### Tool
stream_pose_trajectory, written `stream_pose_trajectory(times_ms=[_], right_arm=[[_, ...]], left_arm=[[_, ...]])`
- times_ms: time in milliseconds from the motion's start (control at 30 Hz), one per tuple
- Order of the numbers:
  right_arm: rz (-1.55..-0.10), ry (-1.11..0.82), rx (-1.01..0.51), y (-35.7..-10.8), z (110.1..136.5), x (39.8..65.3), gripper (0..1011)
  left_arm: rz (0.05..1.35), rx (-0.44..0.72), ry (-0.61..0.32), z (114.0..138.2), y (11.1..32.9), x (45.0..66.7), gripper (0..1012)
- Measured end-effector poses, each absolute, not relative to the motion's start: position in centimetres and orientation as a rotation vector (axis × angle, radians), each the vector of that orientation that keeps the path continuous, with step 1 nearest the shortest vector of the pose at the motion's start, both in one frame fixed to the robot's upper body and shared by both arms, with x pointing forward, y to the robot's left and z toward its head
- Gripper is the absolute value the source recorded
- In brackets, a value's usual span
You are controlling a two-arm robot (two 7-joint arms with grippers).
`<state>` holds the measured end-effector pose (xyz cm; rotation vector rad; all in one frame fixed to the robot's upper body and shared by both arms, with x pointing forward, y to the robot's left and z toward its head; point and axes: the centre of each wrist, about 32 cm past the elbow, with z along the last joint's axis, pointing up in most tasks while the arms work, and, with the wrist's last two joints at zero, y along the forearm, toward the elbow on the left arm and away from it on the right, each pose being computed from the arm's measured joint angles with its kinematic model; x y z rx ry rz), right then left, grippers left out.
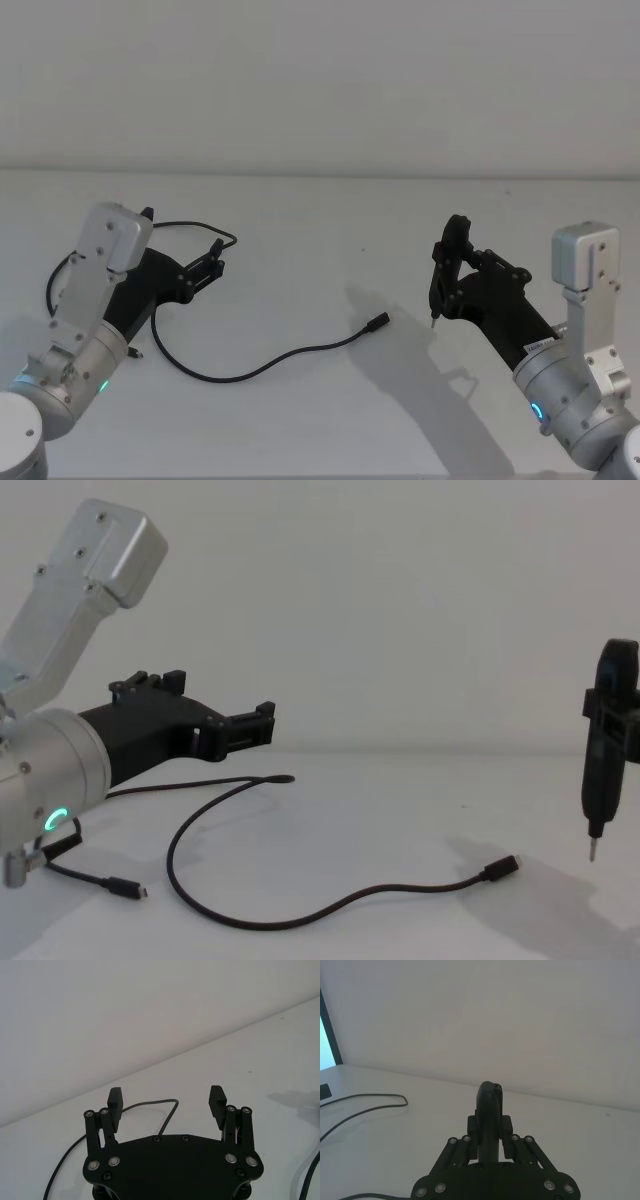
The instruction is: Pick up the data cable with the one hand.
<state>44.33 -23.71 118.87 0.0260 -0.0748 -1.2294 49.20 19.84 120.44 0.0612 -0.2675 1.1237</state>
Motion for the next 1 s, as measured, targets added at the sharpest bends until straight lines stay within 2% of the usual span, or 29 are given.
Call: stream_pose_trajectory(times_ms=[1000], right_arm=[[-1.229, -0.075, 0.026, -23.71, 118.87, 44.33, 275]], left_arm=[[1.124, 0.061, -0.267, 120.44, 19.84, 49.2, 1001]])
